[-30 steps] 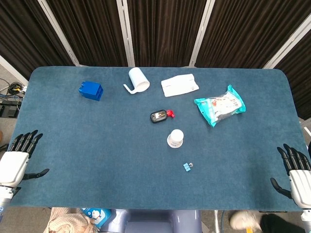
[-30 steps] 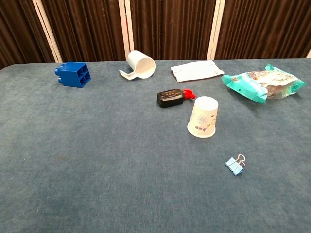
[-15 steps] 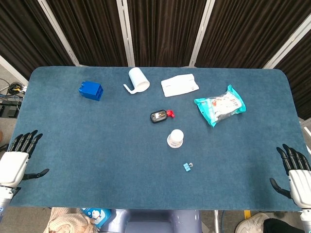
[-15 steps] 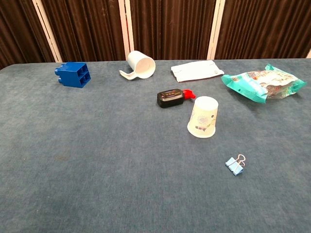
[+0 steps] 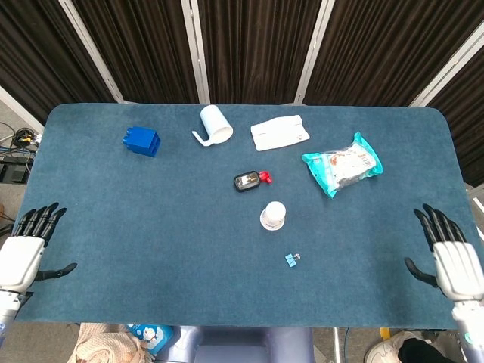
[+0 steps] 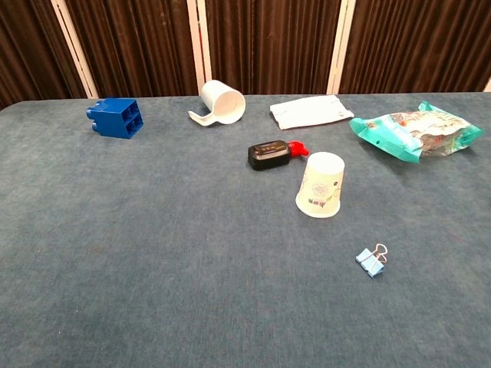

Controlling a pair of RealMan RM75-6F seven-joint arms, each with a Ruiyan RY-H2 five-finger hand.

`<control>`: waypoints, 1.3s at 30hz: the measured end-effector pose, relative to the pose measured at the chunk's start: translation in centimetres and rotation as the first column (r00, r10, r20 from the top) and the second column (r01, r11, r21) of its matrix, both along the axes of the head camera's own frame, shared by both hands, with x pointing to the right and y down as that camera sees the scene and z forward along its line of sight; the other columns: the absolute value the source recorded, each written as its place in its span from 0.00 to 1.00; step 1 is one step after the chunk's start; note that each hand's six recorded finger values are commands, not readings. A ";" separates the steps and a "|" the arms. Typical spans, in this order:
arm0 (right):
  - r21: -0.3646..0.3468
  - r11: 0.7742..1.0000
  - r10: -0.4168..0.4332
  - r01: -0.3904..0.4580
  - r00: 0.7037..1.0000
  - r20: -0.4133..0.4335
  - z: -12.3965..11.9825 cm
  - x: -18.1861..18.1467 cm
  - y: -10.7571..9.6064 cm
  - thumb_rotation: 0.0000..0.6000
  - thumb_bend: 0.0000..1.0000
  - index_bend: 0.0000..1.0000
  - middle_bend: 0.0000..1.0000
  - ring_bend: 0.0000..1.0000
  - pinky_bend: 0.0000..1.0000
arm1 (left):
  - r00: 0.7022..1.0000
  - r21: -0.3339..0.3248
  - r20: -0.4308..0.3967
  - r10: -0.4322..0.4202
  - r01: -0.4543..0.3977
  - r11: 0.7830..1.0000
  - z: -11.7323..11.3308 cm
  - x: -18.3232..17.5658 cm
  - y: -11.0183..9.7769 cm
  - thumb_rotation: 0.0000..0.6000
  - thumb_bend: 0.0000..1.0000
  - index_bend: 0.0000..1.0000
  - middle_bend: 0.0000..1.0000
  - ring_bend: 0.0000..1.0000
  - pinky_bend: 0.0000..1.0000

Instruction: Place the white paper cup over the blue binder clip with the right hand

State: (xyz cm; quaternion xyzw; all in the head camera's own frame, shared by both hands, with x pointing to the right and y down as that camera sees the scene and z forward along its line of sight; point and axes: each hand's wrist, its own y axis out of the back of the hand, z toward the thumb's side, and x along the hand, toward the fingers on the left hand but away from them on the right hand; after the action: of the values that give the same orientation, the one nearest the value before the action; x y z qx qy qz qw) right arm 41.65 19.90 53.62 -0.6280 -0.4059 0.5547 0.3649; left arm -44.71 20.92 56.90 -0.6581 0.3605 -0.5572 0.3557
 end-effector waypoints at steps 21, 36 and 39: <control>-0.161 0.973 -0.145 0.165 0.980 0.133 8.1 -15.9 -10.5 1.00 0.30 0.08 0.14 0.18 0.29 | 0.998 -0.078 -0.016 -0.068 0.067 0.995 0.9 -0.9 -0.4 1.00 0.00 0.00 0.00 0.00 0.00; -0.241 0.933 -0.215 0.267 0.951 0.220 11.8 -23.6 -8.3 1.00 0.30 0.09 0.14 0.18 0.29 | 0.994 -0.107 -0.041 -0.099 0.094 0.990 1.1 -1.1 -1.0 1.00 0.00 0.00 0.00 0.00 0.00; -0.246 0.926 -0.234 0.285 0.947 0.219 12.2 -24.8 -8.1 1.00 0.30 0.09 0.14 0.18 0.29 | 0.994 -0.109 -0.046 -0.103 0.098 0.989 1.1 -1.1 -1.0 1.00 0.00 0.00 0.00 0.00 0.00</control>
State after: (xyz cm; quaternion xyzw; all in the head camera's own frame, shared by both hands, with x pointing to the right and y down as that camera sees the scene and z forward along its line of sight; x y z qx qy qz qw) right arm 16.89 11.75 65.83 -0.7698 -0.2703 0.4910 0.3054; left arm -45.85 19.91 58.00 -0.6711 0.3720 -0.5758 0.2824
